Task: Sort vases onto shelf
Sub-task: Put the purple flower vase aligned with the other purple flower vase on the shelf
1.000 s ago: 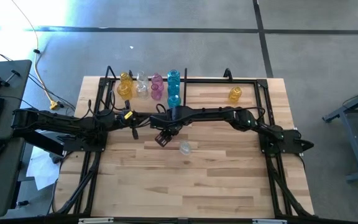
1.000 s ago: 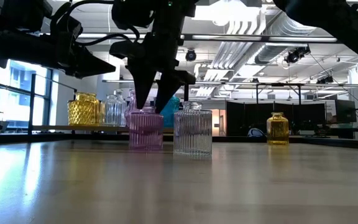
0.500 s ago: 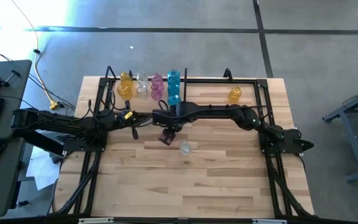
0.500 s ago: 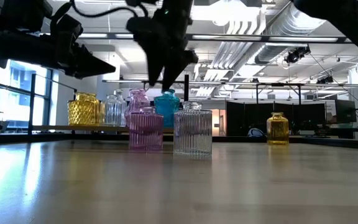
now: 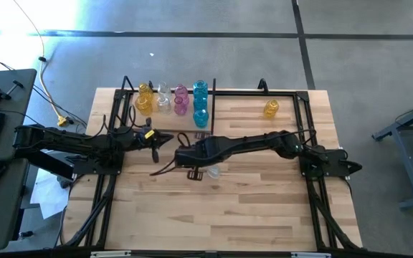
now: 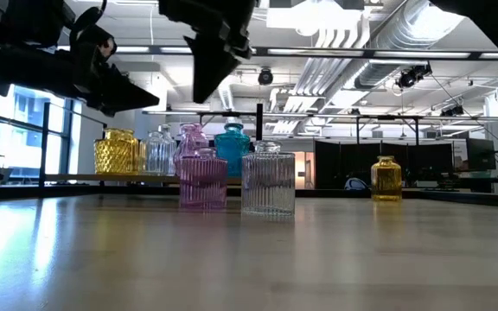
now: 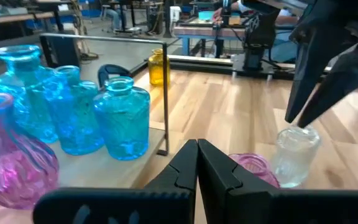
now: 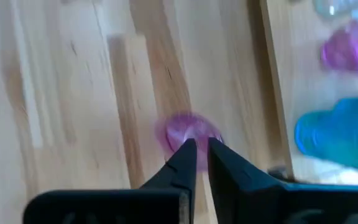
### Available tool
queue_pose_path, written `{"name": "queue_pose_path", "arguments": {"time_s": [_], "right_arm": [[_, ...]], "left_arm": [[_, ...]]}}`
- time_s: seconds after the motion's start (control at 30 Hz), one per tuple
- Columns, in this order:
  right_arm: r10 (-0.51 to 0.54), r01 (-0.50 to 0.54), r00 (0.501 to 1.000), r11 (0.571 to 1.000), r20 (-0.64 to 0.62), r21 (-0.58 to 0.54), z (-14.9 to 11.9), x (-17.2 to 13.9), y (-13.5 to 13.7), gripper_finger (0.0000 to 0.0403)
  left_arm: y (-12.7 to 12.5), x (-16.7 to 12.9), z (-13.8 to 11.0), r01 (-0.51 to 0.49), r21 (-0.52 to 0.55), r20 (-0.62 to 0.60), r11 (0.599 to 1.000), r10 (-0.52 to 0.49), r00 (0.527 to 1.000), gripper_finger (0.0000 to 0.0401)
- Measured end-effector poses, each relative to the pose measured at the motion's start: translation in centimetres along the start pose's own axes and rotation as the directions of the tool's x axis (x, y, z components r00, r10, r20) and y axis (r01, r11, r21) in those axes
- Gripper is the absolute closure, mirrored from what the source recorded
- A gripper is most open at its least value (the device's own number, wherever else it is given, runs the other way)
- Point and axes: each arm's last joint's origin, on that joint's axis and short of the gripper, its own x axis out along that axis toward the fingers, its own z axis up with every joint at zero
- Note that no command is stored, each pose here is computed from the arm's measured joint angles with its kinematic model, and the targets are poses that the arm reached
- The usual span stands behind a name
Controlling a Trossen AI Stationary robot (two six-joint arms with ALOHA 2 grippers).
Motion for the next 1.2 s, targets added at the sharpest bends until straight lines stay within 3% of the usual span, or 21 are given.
{"name": "queue_pose_path", "arguments": {"time_s": [0.23, 0.37, 0.53, 0.7, 0.97, 1.1, 1.2], "right_arm": [[0.053, -0.043, 0.982, 0.997, 0.180, -0.059, 1.4, 1.2, 1.6, 0.0400], [0.146, -0.131, 0.964, 0.988, 0.222, -0.083, 1.1, 3.3, 2.9, 0.0401], [0.137, -0.117, 0.961, 0.988, 0.239, -0.097, 0.2, 5.6, 3.3, 0.0402], [0.132, -0.105, 0.940, 0.989, 0.314, -0.102, -0.4, 3.9, 2.1, 0.0402], [0.109, -0.092, 0.887, 0.994, 0.448, -0.060, -4.3, 2.0, -1.1, 0.0403], [0.047, -0.042, 0.874, 0.999, 0.483, -0.023, -7.1, 0.8, -3.3, 0.0403], [0.000, -0.017, 0.837, 1.000, 0.547, 0.026, -9.1, -0.8, -5.3, 0.0403]], "left_arm": [[0.0, 0.0, -0.3, 0.001, -0.023, -0.033, 1.000, -0.002, 0.999, 0.0401], [0.0, 0.0, -0.4, -0.002, -0.045, -0.044, 0.999, 0.000, 0.999, 0.0401], [0.0, 0.0, -0.5, -0.006, -0.048, -0.048, 0.999, 0.003, 0.999, 0.0401], [0.1, 0.0, -0.5, -0.051, -0.070, -0.046, 0.996, 0.048, 0.998, 0.0401], [0.1, 0.0, -0.5, -0.039, -0.119, -0.045, 0.992, 0.034, 0.998, 0.0398], [-0.1, 0.0, -0.3, -0.025, -0.130, -0.040, 0.991, 0.020, 0.999, 0.0375], [-0.6, 0.2, 0.3, -0.003, -0.133, -0.027, 0.991, -0.001, 1.000, 0.0348]]}}
